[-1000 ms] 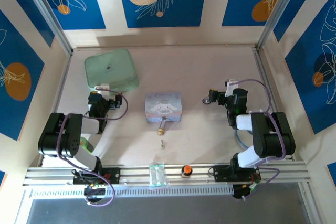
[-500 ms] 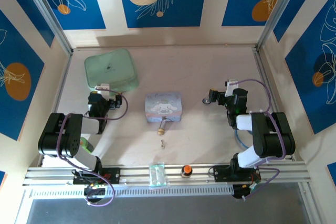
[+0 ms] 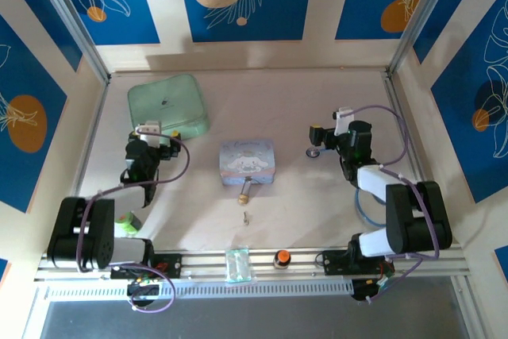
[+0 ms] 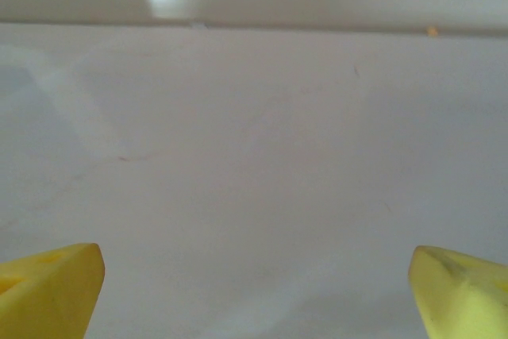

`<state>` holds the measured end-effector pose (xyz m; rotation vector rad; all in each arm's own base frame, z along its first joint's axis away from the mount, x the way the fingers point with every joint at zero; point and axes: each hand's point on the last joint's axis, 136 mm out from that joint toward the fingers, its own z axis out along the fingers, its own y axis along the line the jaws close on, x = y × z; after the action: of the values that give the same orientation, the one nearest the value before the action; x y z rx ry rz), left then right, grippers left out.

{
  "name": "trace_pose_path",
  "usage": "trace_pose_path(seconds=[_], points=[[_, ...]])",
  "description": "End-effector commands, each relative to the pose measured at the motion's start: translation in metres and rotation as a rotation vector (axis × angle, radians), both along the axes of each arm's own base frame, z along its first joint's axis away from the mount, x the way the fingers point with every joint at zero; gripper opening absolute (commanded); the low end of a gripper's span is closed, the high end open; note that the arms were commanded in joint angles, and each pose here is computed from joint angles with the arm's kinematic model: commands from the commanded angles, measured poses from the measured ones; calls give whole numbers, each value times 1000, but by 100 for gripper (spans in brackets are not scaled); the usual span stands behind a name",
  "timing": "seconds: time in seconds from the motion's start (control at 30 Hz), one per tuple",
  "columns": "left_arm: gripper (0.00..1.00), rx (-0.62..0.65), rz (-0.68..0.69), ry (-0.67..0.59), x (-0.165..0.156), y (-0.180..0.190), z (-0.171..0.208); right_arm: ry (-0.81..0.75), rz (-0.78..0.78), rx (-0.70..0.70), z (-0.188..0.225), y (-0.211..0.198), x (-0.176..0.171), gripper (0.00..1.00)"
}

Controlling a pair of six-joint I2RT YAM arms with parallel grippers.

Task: Unlock the padlock with the key

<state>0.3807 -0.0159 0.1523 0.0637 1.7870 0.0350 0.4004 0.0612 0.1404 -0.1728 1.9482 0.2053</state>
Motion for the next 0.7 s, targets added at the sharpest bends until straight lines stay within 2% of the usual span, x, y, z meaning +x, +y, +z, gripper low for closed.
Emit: trace_pose_path(seconds=[0.0, 0.1, 0.17, 0.23, 0.3, 0.4, 0.5, 0.67], points=[[99, -52, 12, -3, -9, 1, 11, 46, 31, -57, 5, 12, -10, 99], [99, -122, -56, -19, -12, -15, 29, 51, 67, -66, 20, 26, -20, 99], [99, -234, -119, -35, -16, -29, 43, 71, 109, -38, 33, 37, -31, 99], [99, -365, -228, -65, -25, -49, 58, 92, 93, 82, 47, 39, -41, 99], [99, -479, -316, -102, -37, -63, 69, 131, 134, 273, 63, 46, -55, 99], [99, -632, -340, -118, -48, -67, 67, 183, 198, 441, 78, 53, -77, 99], [99, -676, -435, -15, -56, -87, 66, 233, 250, 432, 81, 66, -102, 99], [99, -646, -400, 139, -79, -97, 50, 422, 280, 390, 56, 95, -144, 96]])
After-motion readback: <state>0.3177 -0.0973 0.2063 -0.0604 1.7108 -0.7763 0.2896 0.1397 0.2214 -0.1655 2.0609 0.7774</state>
